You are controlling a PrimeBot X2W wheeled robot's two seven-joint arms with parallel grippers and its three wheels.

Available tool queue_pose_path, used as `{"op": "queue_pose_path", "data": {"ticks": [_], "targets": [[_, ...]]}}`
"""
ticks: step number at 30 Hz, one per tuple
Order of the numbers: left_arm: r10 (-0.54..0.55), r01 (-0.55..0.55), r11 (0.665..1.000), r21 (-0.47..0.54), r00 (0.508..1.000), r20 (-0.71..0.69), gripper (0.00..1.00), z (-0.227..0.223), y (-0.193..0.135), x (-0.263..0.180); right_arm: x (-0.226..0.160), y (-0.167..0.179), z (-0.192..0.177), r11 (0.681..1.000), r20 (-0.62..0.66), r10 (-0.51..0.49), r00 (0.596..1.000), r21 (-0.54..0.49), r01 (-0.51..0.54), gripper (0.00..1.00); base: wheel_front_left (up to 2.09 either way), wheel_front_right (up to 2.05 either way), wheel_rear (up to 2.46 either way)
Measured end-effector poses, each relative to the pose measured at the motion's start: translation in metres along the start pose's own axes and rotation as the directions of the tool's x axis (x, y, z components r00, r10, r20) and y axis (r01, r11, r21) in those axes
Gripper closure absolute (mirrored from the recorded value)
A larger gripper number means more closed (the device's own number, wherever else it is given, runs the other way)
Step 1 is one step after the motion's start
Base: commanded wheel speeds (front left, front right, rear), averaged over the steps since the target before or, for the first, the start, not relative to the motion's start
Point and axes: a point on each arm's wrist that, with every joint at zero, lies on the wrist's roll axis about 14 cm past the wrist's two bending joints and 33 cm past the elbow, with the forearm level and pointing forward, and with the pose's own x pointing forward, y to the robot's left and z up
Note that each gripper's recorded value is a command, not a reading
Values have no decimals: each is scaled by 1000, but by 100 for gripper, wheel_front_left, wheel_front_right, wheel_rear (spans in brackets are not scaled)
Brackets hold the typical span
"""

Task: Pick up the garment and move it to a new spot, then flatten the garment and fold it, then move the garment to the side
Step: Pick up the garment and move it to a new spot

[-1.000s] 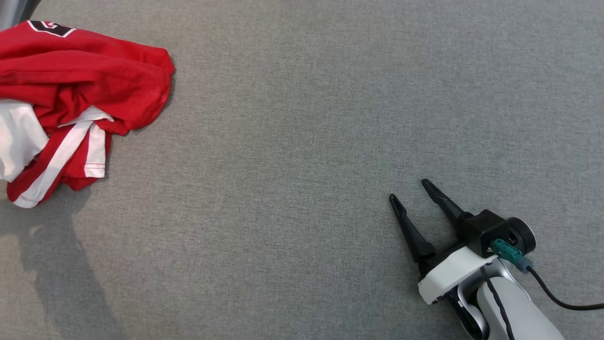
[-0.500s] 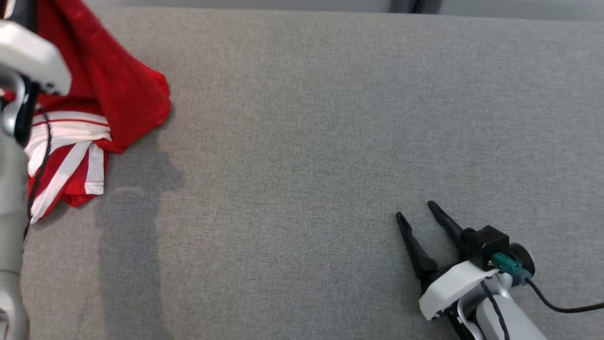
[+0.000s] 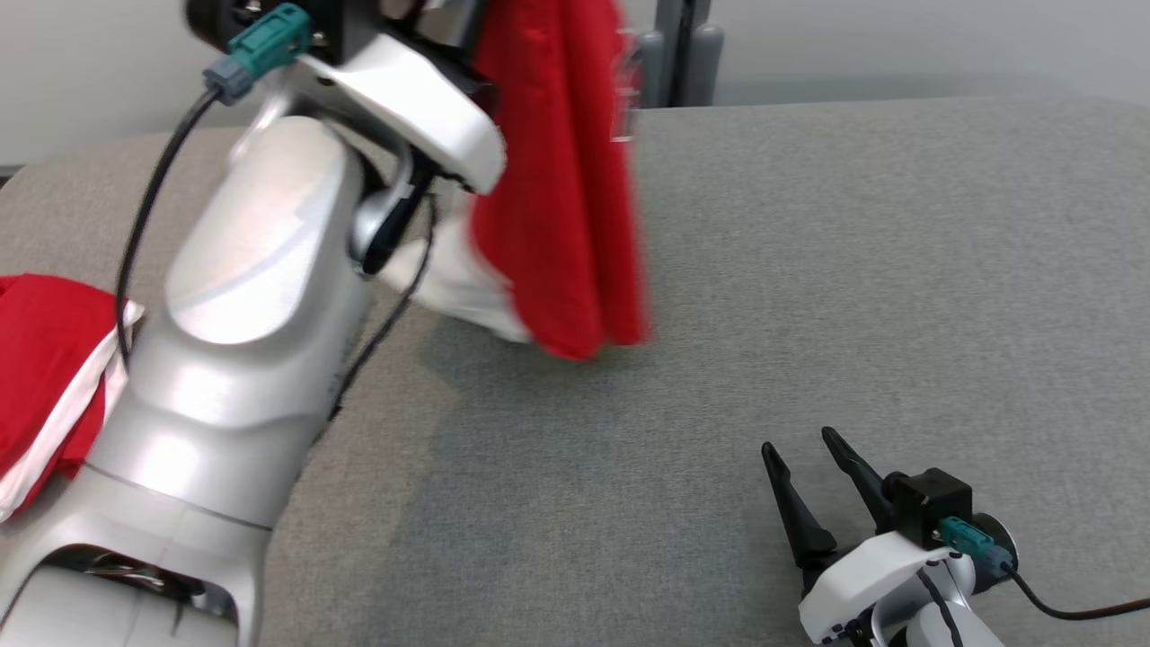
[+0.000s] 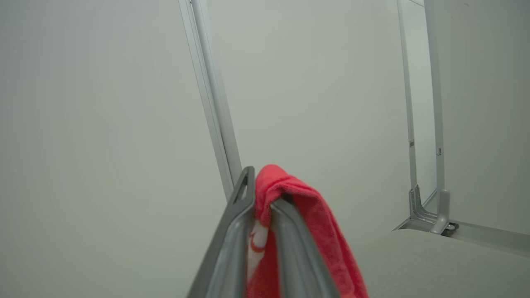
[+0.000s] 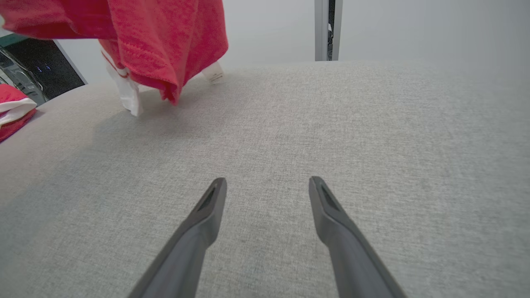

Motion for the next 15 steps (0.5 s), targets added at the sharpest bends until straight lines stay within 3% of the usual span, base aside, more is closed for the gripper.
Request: {"op": "queue_pose_path", "data": {"ticks": [5, 8, 11, 12, 15], "targets": [[-33, 41, 996, -85, 995, 89, 100, 23, -29, 9, -11, -12, 6, 999, 21, -46, 999, 3, 46, 0, 0, 0, 0], [-9, 19, 991, -131, 997, 72, 100, 11, -36, 3, -17, -16, 9, 998, 33, -66, 997, 8, 66, 0, 0, 0, 0], [44, -50, 975, -214, 999, -31, 100, -31, -35, -18, -19, -19, 12, 997, 42, -77, 996, 9, 77, 0, 0, 0, 0], [86, -118, 961, -250, 987, -133, 100, -69, -31, -41, -19, -20, 12, 997, 45, -80, 996, 11, 80, 0, 0, 0, 0], [146, -214, 938, -273, 957, -249, 100, -111, -24, -76, -19, -20, 13, 997, 47, -81, 996, 13, 81, 0, 0, 0, 0]]}}
